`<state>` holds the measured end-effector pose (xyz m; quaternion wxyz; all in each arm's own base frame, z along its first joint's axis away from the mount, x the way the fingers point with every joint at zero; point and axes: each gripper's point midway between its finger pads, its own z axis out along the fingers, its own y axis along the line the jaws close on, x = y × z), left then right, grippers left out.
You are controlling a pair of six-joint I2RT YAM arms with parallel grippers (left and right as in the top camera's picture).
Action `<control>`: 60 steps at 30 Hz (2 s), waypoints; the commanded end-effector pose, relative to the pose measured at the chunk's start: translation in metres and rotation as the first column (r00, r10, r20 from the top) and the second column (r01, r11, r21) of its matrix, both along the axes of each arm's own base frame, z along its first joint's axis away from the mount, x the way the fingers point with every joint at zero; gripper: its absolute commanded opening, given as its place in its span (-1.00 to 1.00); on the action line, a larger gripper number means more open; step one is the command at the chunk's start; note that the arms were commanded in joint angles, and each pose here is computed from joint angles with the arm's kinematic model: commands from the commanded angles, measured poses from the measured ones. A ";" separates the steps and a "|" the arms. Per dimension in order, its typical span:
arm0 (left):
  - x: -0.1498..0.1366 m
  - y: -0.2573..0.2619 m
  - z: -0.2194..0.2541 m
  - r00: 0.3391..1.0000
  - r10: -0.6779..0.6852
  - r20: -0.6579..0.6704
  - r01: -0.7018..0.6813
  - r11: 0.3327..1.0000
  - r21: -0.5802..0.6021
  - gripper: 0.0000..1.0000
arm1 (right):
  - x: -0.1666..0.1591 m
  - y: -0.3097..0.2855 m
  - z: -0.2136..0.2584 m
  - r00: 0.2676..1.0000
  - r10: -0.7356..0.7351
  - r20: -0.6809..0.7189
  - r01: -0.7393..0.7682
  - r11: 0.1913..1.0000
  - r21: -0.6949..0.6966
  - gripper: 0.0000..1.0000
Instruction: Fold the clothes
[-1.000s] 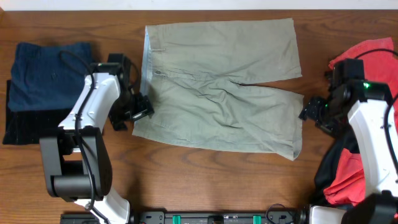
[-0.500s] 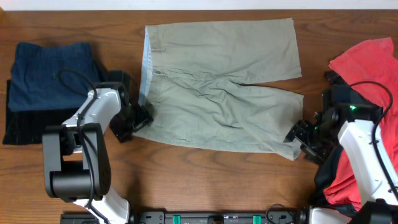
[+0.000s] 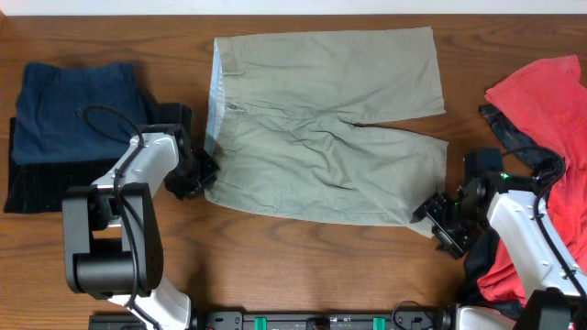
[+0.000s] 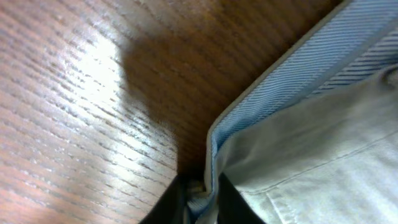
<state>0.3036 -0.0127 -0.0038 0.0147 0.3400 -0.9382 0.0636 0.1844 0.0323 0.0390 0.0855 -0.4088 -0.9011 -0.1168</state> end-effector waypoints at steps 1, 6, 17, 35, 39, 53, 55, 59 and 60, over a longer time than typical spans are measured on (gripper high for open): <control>-0.010 0.004 -0.007 0.999 -0.027 -0.030 0.027 0.999 0.018 -0.87 | -0.004 0.004 -0.001 1.000 0.012 -0.003 -0.012 1.000 0.002 0.43; -0.016 0.003 -0.004 0.996 -0.071 -0.047 0.072 0.997 0.016 -0.88 | 0.021 -0.001 -0.003 0.992 0.055 0.114 -0.052 0.998 -0.029 0.43; -0.010 0.002 0.083 0.974 -0.109 0.199 0.103 0.994 0.039 -0.88 | 0.040 0.025 0.017 0.922 0.248 0.298 -0.284 0.955 0.082 0.22; -0.020 0.003 0.100 0.969 -0.109 0.222 0.100 0.994 0.052 -0.87 | 0.073 -0.018 0.002 0.875 0.358 0.325 -0.306 0.930 -0.201 -0.19; -0.020 0.003 0.100 0.969 -0.109 0.222 0.100 0.994 0.052 -0.88 | 0.093 -0.019 -0.009 0.858 0.366 0.362 -0.304 0.928 -0.217 -0.19; -0.020 0.003 0.100 0.969 -0.109 0.222 0.100 0.994 0.052 -0.87 | 0.133 -0.019 -0.031 0.819 0.369 0.439 -0.289 0.927 -0.239 -0.92; -0.019 0.003 0.100 0.968 -0.109 0.225 0.100 0.994 0.053 -0.87 | 0.133 -0.019 -0.031 0.820 0.369 0.438 -0.289 0.927 -0.239 -0.98; -0.019 0.003 0.100 0.968 -0.109 0.225 0.100 0.994 0.053 -0.87 | 0.137 -0.016 -0.026 0.811 0.365 0.458 -0.292 0.930 -0.224 -0.98; -0.019 0.003 0.100 0.968 -0.109 0.225 0.100 0.994 0.053 -0.88 | 0.140 -0.015 -0.022 0.803 0.363 0.472 -0.292 0.931 -0.218 -0.98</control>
